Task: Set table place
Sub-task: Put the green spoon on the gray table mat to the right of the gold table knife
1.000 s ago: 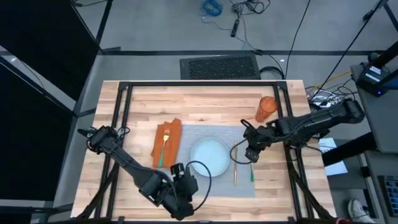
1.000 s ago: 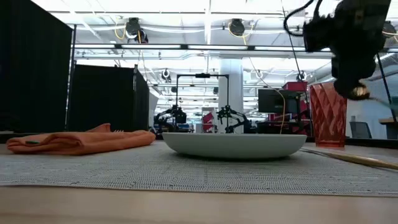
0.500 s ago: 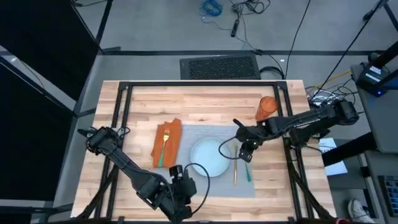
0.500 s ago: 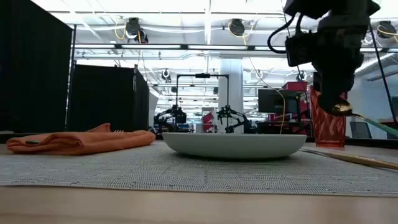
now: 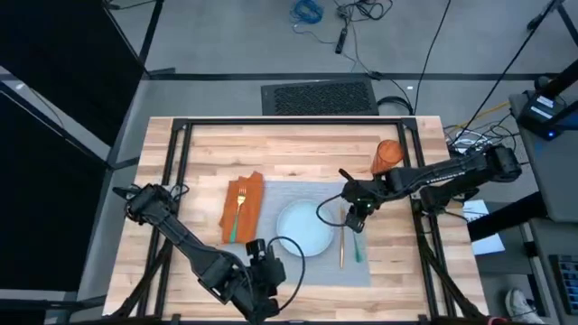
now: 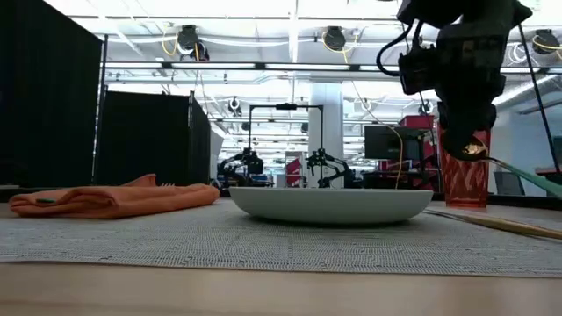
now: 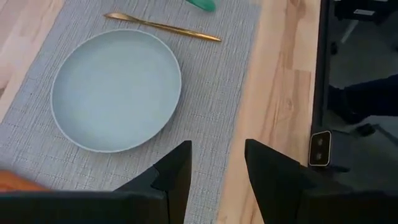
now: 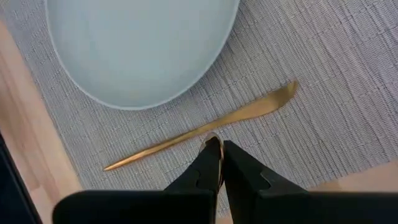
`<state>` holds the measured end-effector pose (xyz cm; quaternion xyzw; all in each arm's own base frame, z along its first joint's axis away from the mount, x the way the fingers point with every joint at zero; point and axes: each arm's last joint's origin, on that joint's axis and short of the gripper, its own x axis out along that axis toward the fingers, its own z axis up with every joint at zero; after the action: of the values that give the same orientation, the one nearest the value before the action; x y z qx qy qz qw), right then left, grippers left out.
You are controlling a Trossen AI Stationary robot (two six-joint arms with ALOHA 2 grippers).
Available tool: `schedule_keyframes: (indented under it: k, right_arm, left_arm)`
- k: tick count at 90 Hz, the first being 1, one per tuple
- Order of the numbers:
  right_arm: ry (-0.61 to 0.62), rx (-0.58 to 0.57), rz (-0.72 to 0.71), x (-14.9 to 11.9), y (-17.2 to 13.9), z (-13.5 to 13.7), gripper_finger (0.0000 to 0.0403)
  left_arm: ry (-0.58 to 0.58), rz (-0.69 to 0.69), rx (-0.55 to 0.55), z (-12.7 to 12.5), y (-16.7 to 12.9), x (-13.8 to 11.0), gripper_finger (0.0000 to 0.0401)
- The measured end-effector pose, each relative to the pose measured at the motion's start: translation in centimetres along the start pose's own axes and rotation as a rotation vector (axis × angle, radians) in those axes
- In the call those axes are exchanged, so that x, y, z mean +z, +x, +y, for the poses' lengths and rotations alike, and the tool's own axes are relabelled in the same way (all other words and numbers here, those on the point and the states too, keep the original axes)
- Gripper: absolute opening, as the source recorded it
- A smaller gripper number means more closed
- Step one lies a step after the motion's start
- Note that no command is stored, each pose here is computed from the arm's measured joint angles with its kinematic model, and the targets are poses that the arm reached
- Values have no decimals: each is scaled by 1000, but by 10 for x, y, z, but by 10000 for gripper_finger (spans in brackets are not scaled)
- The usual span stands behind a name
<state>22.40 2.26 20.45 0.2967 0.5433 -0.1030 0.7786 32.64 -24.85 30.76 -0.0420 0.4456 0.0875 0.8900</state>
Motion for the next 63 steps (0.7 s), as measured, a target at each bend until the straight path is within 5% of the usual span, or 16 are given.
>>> schedule_keyframes:
  k: [37, 63]
  right_arm:
    - [27, -21, 17, -2, 0, -2, 2]
    - [47, -53, -10, -1, 0, -3, 46]
  left_arm:
    - [14, -3, 2, 0, 0, 0, 135]
    - [13, -3, 2, 0, 0, 0, 135]
